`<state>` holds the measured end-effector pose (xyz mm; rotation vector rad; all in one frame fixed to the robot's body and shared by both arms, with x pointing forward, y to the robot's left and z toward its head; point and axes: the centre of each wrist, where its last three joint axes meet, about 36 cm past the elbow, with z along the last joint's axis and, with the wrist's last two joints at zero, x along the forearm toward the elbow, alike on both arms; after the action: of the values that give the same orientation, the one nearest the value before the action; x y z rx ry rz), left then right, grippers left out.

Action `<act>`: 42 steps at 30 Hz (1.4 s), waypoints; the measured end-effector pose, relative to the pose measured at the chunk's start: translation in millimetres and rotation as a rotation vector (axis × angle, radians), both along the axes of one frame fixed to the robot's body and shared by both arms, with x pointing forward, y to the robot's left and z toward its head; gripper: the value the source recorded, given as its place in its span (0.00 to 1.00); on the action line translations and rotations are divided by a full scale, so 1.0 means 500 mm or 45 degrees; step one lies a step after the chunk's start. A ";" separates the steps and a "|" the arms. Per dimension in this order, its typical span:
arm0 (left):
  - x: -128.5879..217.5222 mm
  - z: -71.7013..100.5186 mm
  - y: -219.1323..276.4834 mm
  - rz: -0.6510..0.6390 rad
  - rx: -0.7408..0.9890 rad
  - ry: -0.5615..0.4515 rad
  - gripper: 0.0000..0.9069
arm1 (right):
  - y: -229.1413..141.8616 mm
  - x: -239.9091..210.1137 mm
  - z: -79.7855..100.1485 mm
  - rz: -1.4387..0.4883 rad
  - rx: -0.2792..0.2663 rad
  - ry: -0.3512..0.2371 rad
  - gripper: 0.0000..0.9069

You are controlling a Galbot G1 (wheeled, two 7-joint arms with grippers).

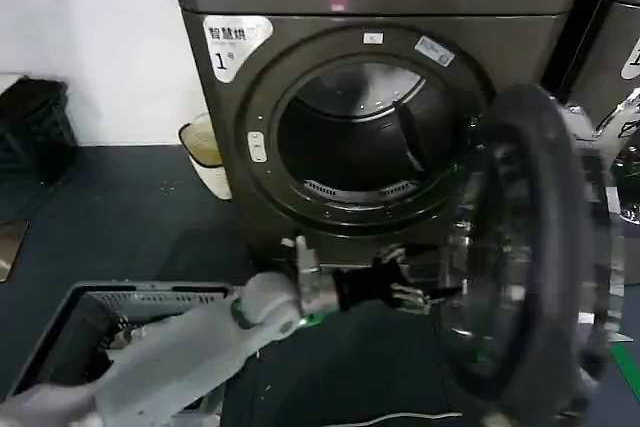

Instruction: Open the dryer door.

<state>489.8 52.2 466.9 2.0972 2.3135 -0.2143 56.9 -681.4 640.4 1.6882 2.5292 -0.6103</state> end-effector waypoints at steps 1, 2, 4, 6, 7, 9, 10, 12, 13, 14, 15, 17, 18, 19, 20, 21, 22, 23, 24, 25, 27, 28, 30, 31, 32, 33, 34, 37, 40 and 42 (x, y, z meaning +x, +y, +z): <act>0.004 0.002 -0.013 -0.009 0.006 -0.017 1.00 | -0.001 -0.011 0.005 0.002 -0.002 0.001 1.00; 0.007 0.004 -0.027 -0.010 0.008 -0.037 1.00 | -0.002 -0.021 0.010 -0.002 -0.010 -0.002 1.00; 0.014 0.007 -0.055 -0.011 0.010 -0.051 1.00 | -0.005 -0.039 0.019 -0.013 -0.016 -0.022 1.00; 0.022 0.011 -0.086 -0.021 0.014 -0.074 1.00 | -0.005 -0.052 0.025 -0.020 -0.014 -0.034 1.00; 0.027 0.013 -0.101 -0.016 0.013 -0.078 1.00 | -0.005 -0.057 0.025 -0.024 -0.014 -0.035 1.00; 0.034 0.020 -0.135 -0.019 0.003 -0.083 1.00 | -0.003 -0.067 0.021 -0.011 -0.018 -0.029 1.00; 0.038 0.022 -0.153 -0.021 0.000 -0.085 1.00 | -0.001 -0.072 0.018 -0.004 -0.018 -0.024 1.00; 0.043 0.021 -0.182 -0.019 0.005 -0.088 1.00 | 0.002 -0.078 0.015 -0.005 -0.019 -0.026 1.00; 0.044 0.019 -0.197 -0.010 0.009 -0.089 1.00 | 0.003 -0.080 0.014 -0.007 -0.020 -0.029 1.00; 0.045 0.017 -0.210 0.002 0.009 -0.082 1.00 | 0.003 -0.082 0.012 -0.016 -0.021 -0.036 1.00; 0.047 0.018 -0.223 0.008 0.011 -0.084 1.00 | 0.002 -0.084 0.011 -0.030 -0.016 -0.057 1.00; 0.051 0.019 -0.246 0.011 0.010 -0.090 1.00 | 0.000 -0.087 0.011 -0.047 0.001 -0.090 1.00; 0.050 0.018 -0.257 0.017 0.008 -0.087 1.00 | -0.001 -0.088 0.010 -0.048 0.000 -0.091 1.00; 0.051 0.019 -0.266 0.024 0.008 -0.085 1.00 | -0.001 -0.089 0.008 -0.047 -0.007 -0.092 1.00; 0.051 0.020 -0.277 0.032 0.006 -0.079 1.00 | -0.002 -0.089 0.006 -0.043 -0.017 -0.091 1.00; 0.051 0.021 -0.286 0.034 0.004 -0.072 1.00 | -0.003 -0.089 0.003 -0.034 -0.032 -0.084 1.00; 0.050 0.024 -0.296 0.038 -0.002 -0.067 1.00 | -0.004 -0.090 0.001 -0.030 -0.042 -0.082 1.00; 0.050 0.027 -0.305 0.048 -0.008 -0.065 1.00 | -0.004 -0.090 0.001 -0.028 -0.044 -0.081 1.00; 0.050 0.029 -0.315 0.055 -0.013 -0.063 1.00 | -0.004 -0.090 0.000 -0.024 -0.044 -0.078 1.00; 0.050 0.031 -0.322 0.062 -0.018 -0.064 1.00 | -0.004 -0.091 0.000 -0.022 -0.045 -0.077 1.00; 0.050 0.036 -0.339 0.085 -0.032 -0.081 1.00 | -0.003 -0.090 0.001 -0.020 -0.048 -0.077 1.00; 0.053 0.039 -0.346 0.096 -0.038 -0.087 1.00 | -0.003 -0.089 0.001 -0.018 -0.050 -0.077 1.00; 0.057 0.044 -0.360 0.127 -0.051 -0.062 1.00 | -0.003 -0.085 0.001 -0.012 -0.055 -0.076 1.00; 0.063 0.040 -0.358 0.151 -0.050 -0.046 1.00 | -0.003 -0.085 0.001 -0.010 -0.055 -0.076 1.00; 0.073 0.038 -0.353 0.169 -0.043 -0.050 1.00 | -0.002 -0.082 0.001 -0.001 -0.059 -0.073 1.00; 0.077 0.033 -0.351 0.186 -0.041 -0.048 1.00 | -0.002 -0.080 0.000 0.005 -0.064 -0.071 1.00; 0.083 0.033 -0.349 0.204 -0.034 -0.052 1.00 | -0.001 -0.078 -0.001 0.003 -0.065 -0.074 1.00; 0.093 0.037 -0.345 0.265 -0.043 -0.041 1.00 | -0.002 -0.072 -0.005 0.009 -0.065 -0.077 1.00; 0.101 0.042 -0.341 0.303 -0.073 -0.064 1.00 | -0.004 -0.070 -0.011 0.011 -0.063 -0.078 1.00; 0.103 0.045 -0.339 0.320 -0.090 -0.080 1.00 | -0.004 -0.069 -0.013 0.012 -0.062 -0.079 1.00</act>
<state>541.2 -117.4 489.4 1.7341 2.4616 -0.2185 22.5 -683.3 633.8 1.6520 2.4580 -0.6035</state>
